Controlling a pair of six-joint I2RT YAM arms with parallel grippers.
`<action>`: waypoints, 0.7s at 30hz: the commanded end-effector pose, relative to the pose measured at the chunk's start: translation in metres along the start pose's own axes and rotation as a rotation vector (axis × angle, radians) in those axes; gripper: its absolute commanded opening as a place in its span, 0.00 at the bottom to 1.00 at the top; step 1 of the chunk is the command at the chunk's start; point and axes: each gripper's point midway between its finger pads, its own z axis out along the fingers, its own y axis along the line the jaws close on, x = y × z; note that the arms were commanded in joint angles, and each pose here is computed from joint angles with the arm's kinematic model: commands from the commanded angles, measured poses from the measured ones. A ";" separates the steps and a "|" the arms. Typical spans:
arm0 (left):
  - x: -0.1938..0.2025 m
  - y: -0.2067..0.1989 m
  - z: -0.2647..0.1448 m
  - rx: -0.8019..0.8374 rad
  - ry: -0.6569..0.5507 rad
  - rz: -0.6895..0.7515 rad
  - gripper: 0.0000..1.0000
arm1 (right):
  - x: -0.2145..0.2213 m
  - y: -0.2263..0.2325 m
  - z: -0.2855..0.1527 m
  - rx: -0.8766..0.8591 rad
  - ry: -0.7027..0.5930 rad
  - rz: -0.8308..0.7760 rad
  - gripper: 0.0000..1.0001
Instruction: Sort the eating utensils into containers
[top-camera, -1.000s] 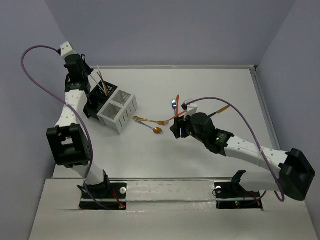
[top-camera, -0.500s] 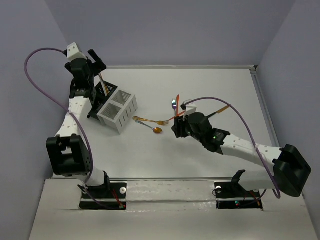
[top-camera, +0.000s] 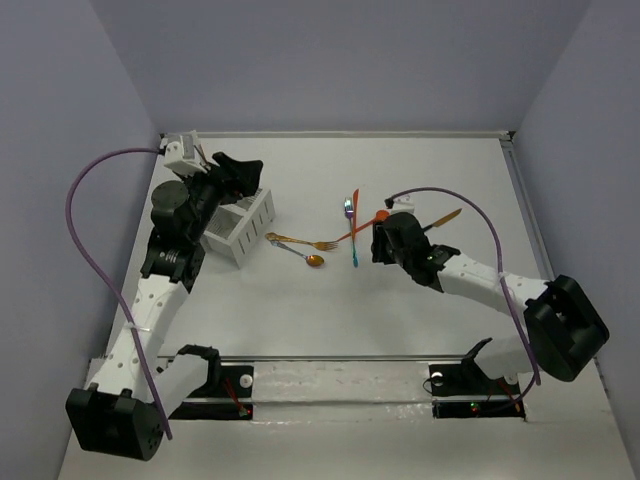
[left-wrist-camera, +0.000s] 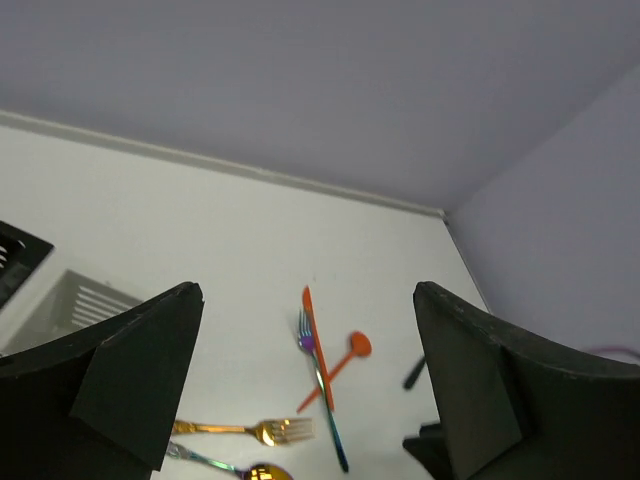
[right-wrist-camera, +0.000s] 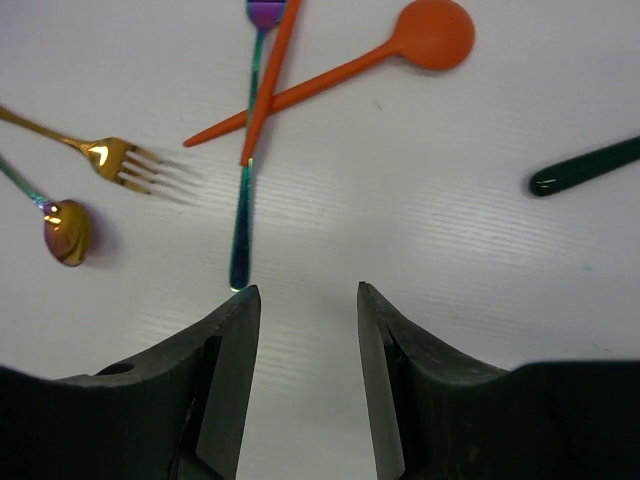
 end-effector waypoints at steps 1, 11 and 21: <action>0.039 -0.022 -0.032 0.125 0.156 0.017 0.99 | -0.019 -0.037 0.006 0.126 -0.034 0.107 0.50; 0.079 -0.015 -0.073 0.193 0.246 0.090 0.99 | -0.022 -0.134 0.028 0.379 0.004 0.316 0.70; 0.071 -0.034 -0.088 0.281 0.228 0.113 0.99 | -0.024 -0.162 0.068 0.469 0.071 0.360 0.72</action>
